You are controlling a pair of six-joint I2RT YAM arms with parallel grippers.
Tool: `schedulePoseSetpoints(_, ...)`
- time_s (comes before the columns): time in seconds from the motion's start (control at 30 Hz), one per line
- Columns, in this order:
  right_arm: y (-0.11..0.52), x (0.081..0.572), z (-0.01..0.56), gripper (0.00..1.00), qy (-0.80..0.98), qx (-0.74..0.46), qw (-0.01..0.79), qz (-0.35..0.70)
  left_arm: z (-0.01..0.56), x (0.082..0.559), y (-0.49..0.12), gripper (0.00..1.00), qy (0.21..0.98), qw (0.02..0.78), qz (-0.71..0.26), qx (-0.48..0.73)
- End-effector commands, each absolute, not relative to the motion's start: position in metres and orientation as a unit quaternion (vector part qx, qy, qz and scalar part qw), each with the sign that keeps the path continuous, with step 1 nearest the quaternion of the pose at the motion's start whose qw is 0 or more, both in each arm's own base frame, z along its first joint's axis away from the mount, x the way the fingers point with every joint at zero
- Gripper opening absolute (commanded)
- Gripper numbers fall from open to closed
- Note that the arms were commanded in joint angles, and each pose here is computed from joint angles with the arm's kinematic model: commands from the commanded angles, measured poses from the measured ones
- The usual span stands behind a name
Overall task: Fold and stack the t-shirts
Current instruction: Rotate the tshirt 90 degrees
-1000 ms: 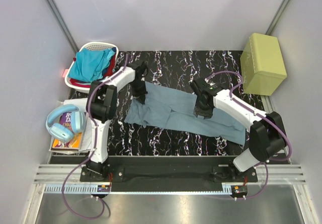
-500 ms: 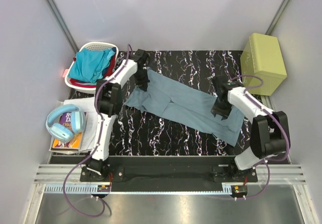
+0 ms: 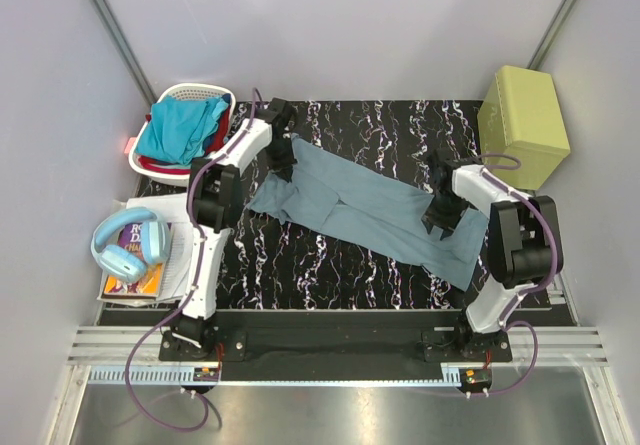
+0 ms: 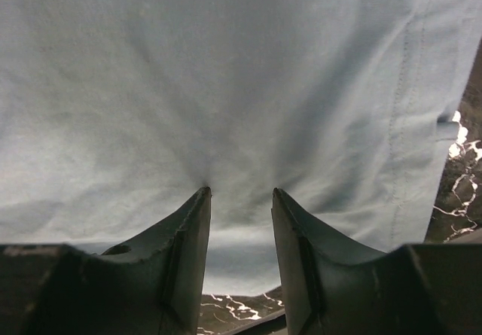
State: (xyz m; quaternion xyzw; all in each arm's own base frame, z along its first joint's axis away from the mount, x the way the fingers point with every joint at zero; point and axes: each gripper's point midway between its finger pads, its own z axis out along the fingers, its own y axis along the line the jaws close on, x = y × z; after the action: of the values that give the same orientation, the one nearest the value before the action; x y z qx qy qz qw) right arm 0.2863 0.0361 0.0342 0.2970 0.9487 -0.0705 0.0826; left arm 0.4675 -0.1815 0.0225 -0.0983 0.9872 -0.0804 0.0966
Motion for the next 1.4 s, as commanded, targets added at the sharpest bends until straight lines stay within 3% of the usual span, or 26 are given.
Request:
schedulePoseSetpoints(0.0, 0.034, 0.296, 0.027, 0.46, 0.943, 0.31, 0.093, -0.078, 0.025, 0.464, -0.171, 0.0, 0.988, 0.097, -0.074, -0.097)
schedulePoseSetpoints(0.17, 0.034, 0.291, 0.001, 0.48, 0.945, 0.313, 0.05, -0.082, 0.022, 0.461, -0.169, 0.0, 0.989, 0.092, -0.071, -0.092)
schedulePoseSetpoints(0.27, 0.047, 0.274, -0.019, 0.43, 0.948, 0.314, 0.004, -0.057, 0.024, 0.463, -0.171, 0.0, 0.988, 0.095, -0.077, -0.091)
schedulePoseSetpoints(0.33, 0.054, 0.266, -0.021, 0.25, 0.947, 0.318, -0.004, -0.038, 0.026, 0.465, -0.172, 0.0, 0.988, 0.099, -0.08, -0.09)
schedulePoseSetpoints(0.4, 0.062, 0.257, -0.02, 0.18, 0.947, 0.319, -0.02, -0.016, 0.027, 0.467, -0.174, 0.0, 0.987, 0.098, -0.086, -0.09)
schedulePoseSetpoints(0.43, 0.063, 0.253, -0.019, 0.0, 0.947, 0.321, -0.022, -0.013, 0.027, 0.467, -0.177, 0.0, 0.987, 0.096, -0.092, -0.089)
schedulePoseSetpoints(0.67, 0.084, 0.232, 0.022, 0.0, 0.945, 0.324, -0.008, 0.048, 0.03, 0.47, -0.185, 0.0, 0.985, 0.095, -0.113, -0.088)
schedulePoseSetpoints(0.9, 0.13, 0.192, 0.056, 0.0, 0.967, 0.247, -0.011, 0.057, 0.039, 0.493, -0.203, 0.0, 0.977, 0.116, -0.155, -0.088)
schedulePoseSetpoints(1.37, 0.23, 0.149, 0.061, 0.0, 0.992, 0.053, -0.076, 0.082, 0.034, 0.495, -0.246, 0.0, 0.968, 0.108, -0.225, -0.042)
